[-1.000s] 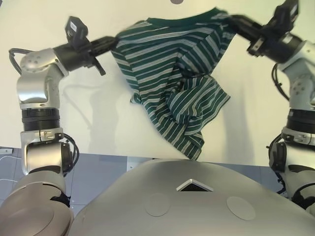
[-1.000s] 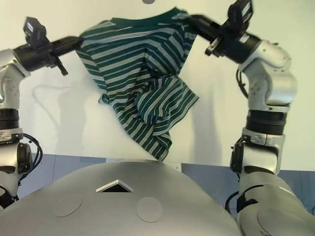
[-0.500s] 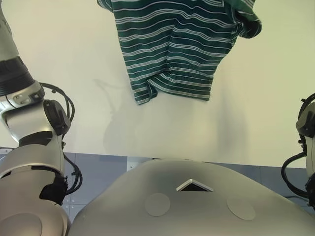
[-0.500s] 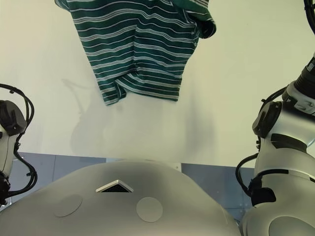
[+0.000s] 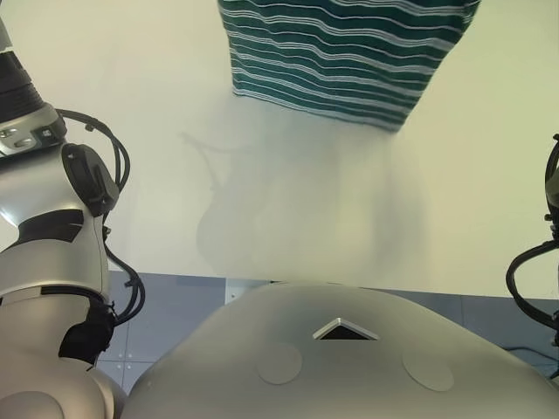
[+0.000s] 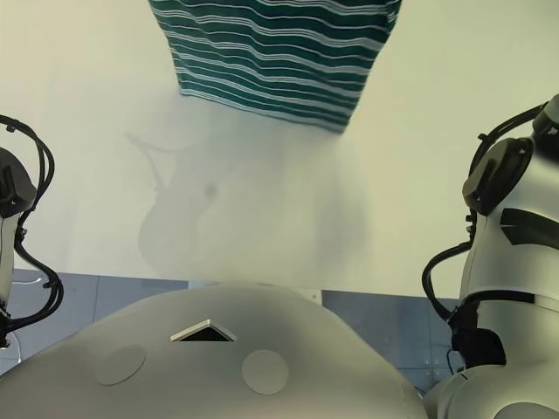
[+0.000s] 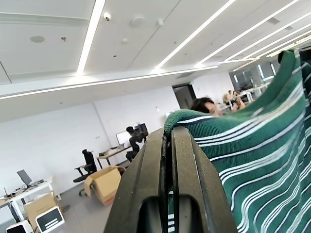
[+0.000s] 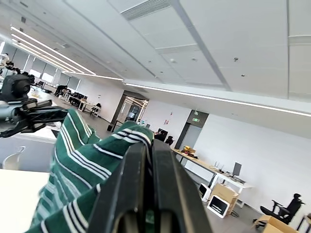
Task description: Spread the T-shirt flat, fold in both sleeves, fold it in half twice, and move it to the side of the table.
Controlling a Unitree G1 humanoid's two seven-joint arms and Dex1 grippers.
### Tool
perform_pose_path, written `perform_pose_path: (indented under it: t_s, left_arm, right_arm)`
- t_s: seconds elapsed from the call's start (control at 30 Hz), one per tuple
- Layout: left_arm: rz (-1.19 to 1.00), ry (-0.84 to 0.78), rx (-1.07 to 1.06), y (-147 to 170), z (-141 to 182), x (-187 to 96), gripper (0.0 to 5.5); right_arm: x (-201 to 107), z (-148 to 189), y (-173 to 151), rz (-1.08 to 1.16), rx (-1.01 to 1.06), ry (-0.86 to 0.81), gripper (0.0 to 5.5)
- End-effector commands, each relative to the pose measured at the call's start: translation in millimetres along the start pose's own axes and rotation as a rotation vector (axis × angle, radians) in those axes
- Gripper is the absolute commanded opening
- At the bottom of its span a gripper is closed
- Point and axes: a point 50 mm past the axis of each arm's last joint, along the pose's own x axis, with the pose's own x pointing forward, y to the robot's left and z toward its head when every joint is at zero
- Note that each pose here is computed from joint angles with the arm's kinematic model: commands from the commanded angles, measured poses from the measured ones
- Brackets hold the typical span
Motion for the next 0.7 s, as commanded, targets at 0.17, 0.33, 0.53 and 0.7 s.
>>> perform_pose_path:
  t_s: [0.17,0.33,0.53,0.7]
  left_arm:
    - [-0.046,0.006,0.052,1,-4,32,0.00]
    - [-0.265,0.112,0.046,-28,-23,6,0.00]
    - [-0.841,0.388,-0.359,-112,-31,-86,0.00]
    - [-1.008,0.566,-0.631,-164,-47,-133,0.00]
  right_arm:
    - [6,-9,-4,0.034,-0.065,0.049,0.01]
    - [-27,-44,23,0.188,0.017,0.192,0.01]
    - [-91,-51,80,0.515,0.231,0.403,0.01]
    - [-121,-53,129,0.840,0.348,0.626,0.01]
